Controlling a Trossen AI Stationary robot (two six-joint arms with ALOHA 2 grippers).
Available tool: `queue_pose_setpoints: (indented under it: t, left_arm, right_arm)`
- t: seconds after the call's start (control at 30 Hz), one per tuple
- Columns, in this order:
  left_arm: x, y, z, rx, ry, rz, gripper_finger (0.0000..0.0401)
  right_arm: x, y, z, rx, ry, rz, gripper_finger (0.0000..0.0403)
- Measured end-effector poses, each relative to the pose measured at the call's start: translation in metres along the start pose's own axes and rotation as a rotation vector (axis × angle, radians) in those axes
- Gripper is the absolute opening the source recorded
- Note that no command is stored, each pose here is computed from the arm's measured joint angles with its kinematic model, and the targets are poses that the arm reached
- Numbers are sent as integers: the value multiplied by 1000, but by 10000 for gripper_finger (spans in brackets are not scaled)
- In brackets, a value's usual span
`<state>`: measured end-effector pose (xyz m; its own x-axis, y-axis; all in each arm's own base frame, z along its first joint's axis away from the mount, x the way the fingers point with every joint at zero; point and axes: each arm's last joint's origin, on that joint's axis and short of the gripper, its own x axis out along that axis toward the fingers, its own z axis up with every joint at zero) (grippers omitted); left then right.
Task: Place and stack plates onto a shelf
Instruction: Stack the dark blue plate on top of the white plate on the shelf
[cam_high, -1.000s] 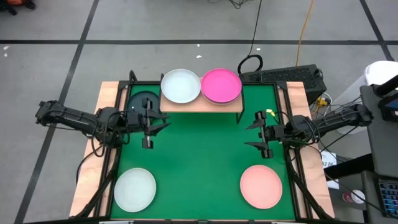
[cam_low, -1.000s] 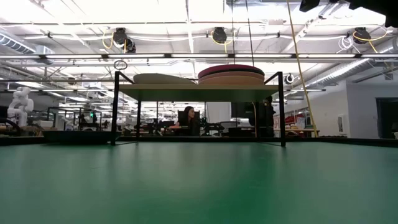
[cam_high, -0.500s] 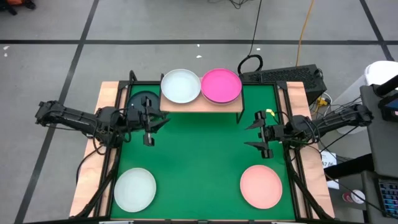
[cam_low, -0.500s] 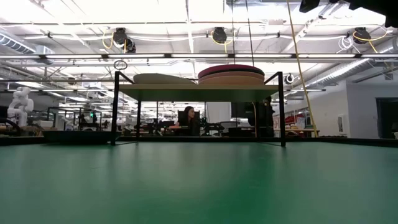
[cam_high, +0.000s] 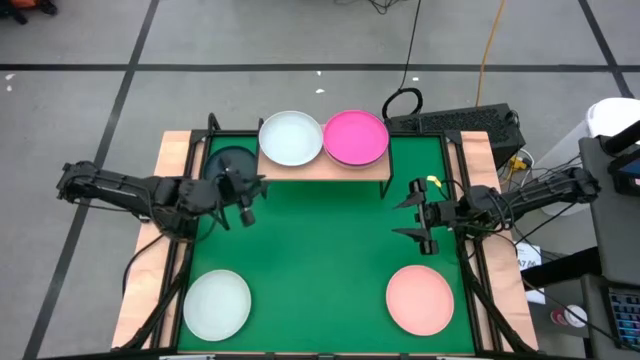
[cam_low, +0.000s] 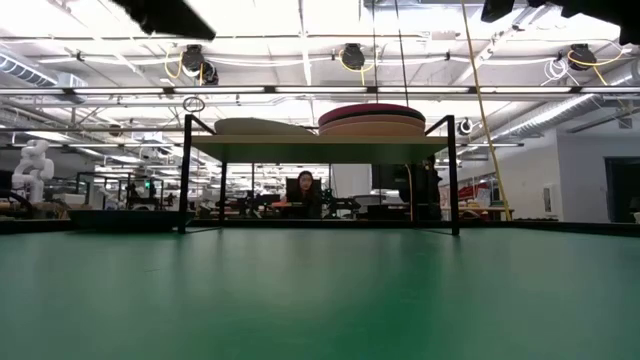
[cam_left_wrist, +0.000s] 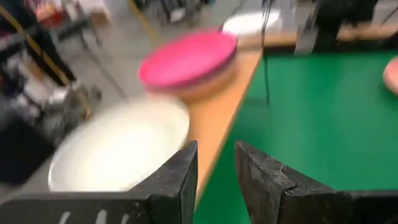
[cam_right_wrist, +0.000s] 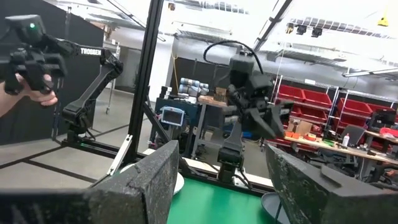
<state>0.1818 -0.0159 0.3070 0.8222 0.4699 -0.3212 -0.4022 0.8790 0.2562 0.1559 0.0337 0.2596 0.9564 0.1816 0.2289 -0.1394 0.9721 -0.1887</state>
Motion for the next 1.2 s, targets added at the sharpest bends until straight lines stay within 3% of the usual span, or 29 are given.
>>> queue_pose_setpoints:
  t: [0.27, 0.47, 0.8, 0.93, 1.1, 1.2]
  left_arm:
    - [-4, 4, -43, -73, 388, 73, 113]
    - [-9, 9, -63, -147, 582, 190, 113]
    - [26, 4, -102, -111, 900, 267, 113]
    - [39, 5, -112, -109, 985, 275, 113]
    - [57, 7, -116, -153, 989, 286, 113]
    - [64, 10, -120, -116, 1023, 266, 113]
  right_arm:
    - [0, 0, 0, 11, 0, 0, 222]
    - [0, 0, 0, 10, 0, -12, 222]
    - [0, -1, 0, 4, 3, -30, 222]
    - [0, -1, 0, 1, 3, -29, 222]
    - [0, -1, 0, 0, 4, -27, 222]
    - [0, -1, 0, 0, 6, -26, 222]
